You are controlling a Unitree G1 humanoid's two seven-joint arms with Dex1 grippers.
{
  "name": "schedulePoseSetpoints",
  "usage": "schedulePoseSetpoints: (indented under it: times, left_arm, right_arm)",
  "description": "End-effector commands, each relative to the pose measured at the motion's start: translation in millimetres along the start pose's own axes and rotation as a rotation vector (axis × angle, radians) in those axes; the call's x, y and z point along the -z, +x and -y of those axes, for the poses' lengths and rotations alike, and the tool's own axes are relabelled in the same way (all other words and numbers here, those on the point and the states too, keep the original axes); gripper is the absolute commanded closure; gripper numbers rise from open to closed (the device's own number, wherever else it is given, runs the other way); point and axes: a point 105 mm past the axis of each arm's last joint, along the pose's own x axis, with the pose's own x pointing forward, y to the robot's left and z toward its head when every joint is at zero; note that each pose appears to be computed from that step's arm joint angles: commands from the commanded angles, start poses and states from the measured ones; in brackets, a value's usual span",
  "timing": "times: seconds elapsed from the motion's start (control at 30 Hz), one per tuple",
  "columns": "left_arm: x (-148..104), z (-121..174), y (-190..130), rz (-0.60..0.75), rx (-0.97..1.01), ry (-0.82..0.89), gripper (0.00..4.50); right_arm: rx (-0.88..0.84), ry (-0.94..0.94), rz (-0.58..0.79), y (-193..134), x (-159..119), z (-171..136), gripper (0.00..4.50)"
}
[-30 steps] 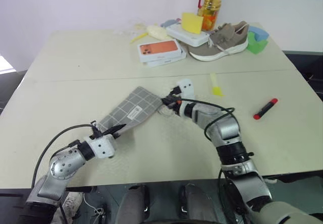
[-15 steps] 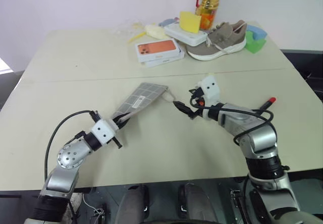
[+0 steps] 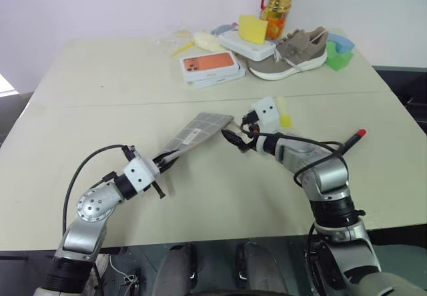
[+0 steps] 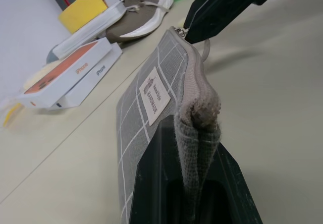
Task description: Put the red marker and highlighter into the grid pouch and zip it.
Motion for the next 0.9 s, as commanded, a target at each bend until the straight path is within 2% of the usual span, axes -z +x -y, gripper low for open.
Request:
schedulePoseSetpoints:
  times: [0.03,0.13,0.3,0.33,0.6,0.9]
  left_arm:
    - [-16,0,1,0.057,-0.002,0.017,4.50]
    - [-17,1,1,0.057,0.002,0.017,4.50]
    - [-17,0,1,0.053,0.000,0.017,4.50]
    - [-17,0,1,0.053,0.000,0.017,4.50]
    - [-13,1,7,0.042,-0.017,0.011,4.50]
    - [-10,9,37,0.048,-0.028,-0.009,4.50]
  right_arm:
    - [-0.018,-0.049,0.047,2,-14,-5,0.03]
    - [-0.021,-0.052,0.050,3,-14,-4,1.35]
    - [-0.031,-0.066,0.052,3,-15,-5,4.02]
    - [-0.033,-0.075,0.051,3,-15,-5,4.42]
    - [-0.089,-0.218,0.030,2,-18,-23,4.42]
    - [-0.285,-0.452,0.033,-10,-23,-71,4.42]
